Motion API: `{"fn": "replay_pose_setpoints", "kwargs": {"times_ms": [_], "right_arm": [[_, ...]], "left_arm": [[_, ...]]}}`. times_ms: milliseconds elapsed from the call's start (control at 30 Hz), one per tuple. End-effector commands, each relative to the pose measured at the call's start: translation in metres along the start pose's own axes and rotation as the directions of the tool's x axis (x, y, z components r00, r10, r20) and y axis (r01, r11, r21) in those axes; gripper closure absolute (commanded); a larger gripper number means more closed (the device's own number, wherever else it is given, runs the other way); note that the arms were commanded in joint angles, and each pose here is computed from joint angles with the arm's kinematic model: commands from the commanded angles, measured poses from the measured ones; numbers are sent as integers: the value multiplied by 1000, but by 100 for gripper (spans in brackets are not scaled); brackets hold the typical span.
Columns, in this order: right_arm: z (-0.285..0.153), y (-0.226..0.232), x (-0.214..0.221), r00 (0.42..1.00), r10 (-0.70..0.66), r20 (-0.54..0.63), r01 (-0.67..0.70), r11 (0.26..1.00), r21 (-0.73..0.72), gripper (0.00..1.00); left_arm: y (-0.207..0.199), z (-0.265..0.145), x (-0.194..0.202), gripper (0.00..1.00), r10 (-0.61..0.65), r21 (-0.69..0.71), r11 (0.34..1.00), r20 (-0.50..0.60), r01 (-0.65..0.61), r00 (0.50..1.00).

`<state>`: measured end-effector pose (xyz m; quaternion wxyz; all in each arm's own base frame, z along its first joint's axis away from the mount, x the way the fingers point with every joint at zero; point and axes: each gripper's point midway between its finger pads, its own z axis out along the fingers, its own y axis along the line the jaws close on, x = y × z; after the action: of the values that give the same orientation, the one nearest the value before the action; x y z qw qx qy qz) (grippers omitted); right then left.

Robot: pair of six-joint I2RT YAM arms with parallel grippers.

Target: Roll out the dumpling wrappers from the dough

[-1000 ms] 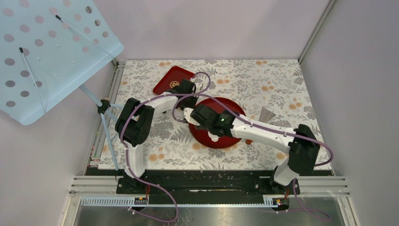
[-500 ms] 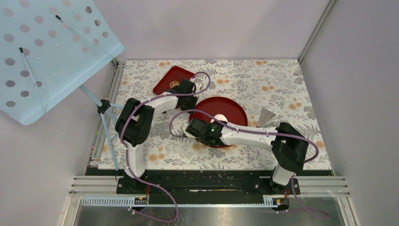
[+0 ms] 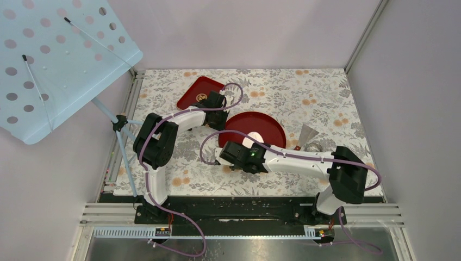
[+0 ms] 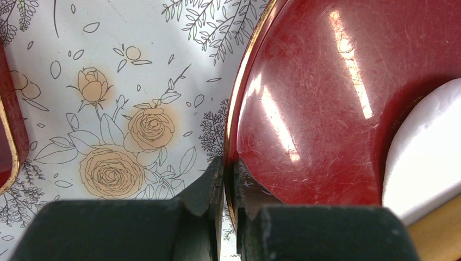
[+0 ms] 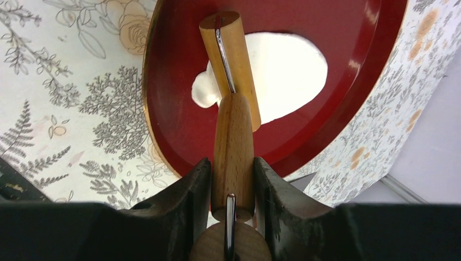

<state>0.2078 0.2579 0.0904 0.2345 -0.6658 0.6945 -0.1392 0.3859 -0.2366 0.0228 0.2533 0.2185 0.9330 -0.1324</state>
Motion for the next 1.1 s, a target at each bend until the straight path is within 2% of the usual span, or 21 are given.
{"fn": "replay_pose_setpoints", "kwargs": {"times_ms": [0,100,233,367,467,600,800,1067], "right_arm": [[-11,58,33,996,-17,-89,-8,962,-272,100],[-18,49,30,997,-6,-76,-12,970,-243,100],[-25,-9,19,997,68,-26,-68,997,-19,100],[-33,-75,19,989,150,-3,-146,970,196,100],[-29,-92,21,988,156,-11,-149,959,243,100],[-4,-82,21,992,122,-44,-109,970,219,100],[33,-37,32,989,82,-122,-75,995,64,100],[16,30,55,975,131,-177,-171,958,-232,100]], "left_arm": [[8,2,18,100,23,-18,1000,-68,-24,997],[8,2,19,100,24,-18,1000,-69,-26,997],[8,2,19,100,23,-19,1000,-70,-25,997],[8,2,18,100,24,-18,1000,-68,-25,997],[8,2,19,100,23,-18,1000,-69,-25,997],[7,2,19,100,24,-16,1000,-70,-26,997],[8,1,18,100,23,-16,1000,-67,-24,998],[9,1,18,100,11,-8,1000,-68,-12,998]]}}
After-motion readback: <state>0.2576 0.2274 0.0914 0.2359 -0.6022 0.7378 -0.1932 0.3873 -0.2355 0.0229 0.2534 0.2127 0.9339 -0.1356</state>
